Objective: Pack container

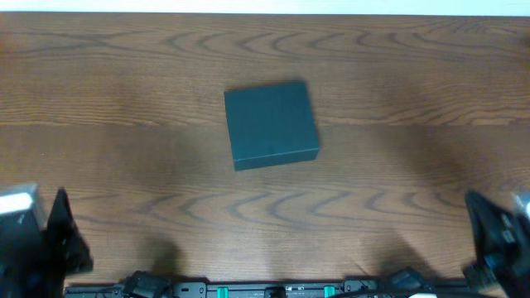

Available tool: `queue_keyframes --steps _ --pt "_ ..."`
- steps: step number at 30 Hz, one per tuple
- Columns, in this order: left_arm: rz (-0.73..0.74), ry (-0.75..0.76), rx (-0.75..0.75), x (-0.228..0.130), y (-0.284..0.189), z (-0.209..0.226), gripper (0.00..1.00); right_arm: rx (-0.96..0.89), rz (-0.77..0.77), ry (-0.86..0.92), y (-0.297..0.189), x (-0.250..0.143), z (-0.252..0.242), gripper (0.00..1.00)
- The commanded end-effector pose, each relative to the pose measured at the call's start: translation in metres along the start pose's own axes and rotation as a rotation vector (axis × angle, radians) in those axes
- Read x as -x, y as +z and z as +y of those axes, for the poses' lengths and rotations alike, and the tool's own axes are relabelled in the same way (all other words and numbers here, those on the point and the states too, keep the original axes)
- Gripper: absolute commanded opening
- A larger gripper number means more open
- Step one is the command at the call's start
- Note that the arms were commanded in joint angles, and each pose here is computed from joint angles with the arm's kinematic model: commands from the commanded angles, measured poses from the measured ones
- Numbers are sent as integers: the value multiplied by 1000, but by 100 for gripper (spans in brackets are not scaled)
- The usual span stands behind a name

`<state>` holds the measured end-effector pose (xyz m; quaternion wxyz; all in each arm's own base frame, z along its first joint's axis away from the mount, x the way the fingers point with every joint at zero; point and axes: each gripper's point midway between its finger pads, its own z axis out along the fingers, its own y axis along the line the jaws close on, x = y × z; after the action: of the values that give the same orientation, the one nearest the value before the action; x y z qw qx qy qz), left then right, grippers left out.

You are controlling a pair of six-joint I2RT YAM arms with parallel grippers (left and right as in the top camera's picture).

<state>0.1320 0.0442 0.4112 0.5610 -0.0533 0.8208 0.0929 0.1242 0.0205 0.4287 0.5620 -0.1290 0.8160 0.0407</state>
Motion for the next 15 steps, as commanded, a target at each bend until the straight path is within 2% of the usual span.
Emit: queue_keyframes --steps 1,5,7,8,9,10,15 --pt "17 -9 22 -16 -12 12 45 -10 -22 48 -22 -15 -7 2" --pt "111 43 32 -44 -18 18 54 -14 -7 44 -37 -34 -12 1" --pt "160 69 37 -56 -19 19 64 -18 10 40 -40 -41 -13 10" --pt "177 73 40 -60 -19 20 75 -13 17 39 -40 -42 -12 23" --pt "191 76 42 -64 -19 20 85 -3 21 38 -40 -43 -10 55" --pt "205 83 42 -67 -20 21 99 8 25 37 -40 -44 -8 99" --pt "244 105 46 -77 -22 23 99 8 35 35 -40 -47 -8 99"
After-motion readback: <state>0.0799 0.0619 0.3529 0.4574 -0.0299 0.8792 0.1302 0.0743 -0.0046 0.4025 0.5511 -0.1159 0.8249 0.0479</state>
